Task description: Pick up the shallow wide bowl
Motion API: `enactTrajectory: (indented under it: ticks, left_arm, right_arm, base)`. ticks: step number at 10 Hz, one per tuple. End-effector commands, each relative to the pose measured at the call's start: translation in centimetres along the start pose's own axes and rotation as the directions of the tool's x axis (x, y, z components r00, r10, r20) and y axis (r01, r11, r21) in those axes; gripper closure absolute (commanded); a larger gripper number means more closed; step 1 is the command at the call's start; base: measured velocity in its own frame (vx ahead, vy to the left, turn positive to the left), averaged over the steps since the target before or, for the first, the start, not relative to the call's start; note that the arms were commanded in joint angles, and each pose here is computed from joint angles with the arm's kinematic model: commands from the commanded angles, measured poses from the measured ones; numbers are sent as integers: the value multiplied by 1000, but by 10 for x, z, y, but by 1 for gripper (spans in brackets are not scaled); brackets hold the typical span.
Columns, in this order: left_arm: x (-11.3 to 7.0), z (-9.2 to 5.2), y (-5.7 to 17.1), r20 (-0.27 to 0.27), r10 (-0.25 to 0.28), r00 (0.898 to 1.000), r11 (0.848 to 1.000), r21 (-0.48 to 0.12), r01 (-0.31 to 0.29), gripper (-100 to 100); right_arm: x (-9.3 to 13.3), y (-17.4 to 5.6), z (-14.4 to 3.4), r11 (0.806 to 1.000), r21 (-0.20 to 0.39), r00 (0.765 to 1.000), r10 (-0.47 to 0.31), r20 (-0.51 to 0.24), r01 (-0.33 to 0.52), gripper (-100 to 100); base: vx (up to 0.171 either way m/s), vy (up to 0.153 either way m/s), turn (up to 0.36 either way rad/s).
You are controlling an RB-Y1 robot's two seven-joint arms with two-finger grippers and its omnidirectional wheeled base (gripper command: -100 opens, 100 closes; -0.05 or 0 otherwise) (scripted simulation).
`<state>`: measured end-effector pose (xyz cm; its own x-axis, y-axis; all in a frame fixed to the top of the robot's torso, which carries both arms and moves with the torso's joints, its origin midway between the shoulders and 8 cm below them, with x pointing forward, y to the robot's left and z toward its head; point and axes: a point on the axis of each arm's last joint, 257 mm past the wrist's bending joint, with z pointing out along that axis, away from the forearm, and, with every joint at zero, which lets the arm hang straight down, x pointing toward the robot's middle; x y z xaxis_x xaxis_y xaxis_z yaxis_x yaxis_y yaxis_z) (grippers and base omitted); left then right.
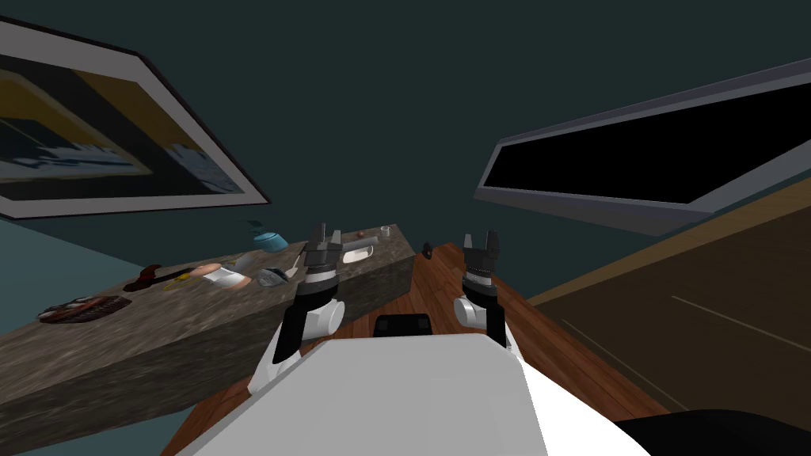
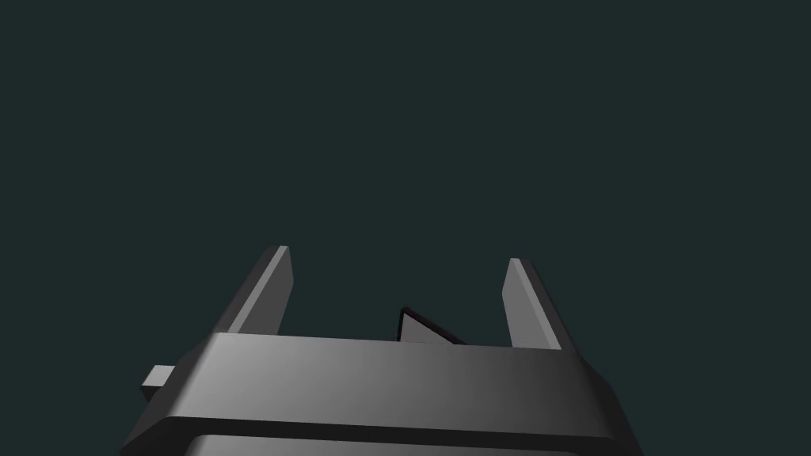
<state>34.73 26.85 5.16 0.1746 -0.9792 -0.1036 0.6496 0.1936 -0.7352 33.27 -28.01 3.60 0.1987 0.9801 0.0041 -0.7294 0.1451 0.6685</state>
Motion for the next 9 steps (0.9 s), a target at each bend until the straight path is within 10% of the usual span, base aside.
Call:
enactTrajectory:
  ticks: [1, 9]
  left_arm:
    - [3, 0, 9, -33, -15, 999, 999, -31, 14, -100]
    - [7, -1, 61, -100, -179, 979, 958, -243, 151, -100]
  right_arm:
    - [0, 0, 0, 1000, 0, 1000, 0, 0, 0, 0]
    - [0, 0, 0, 1000, 0, 1000, 0, 0, 0, 0]
  base:
    - [-9, -16, 0]
    - [-25, -43, 5]
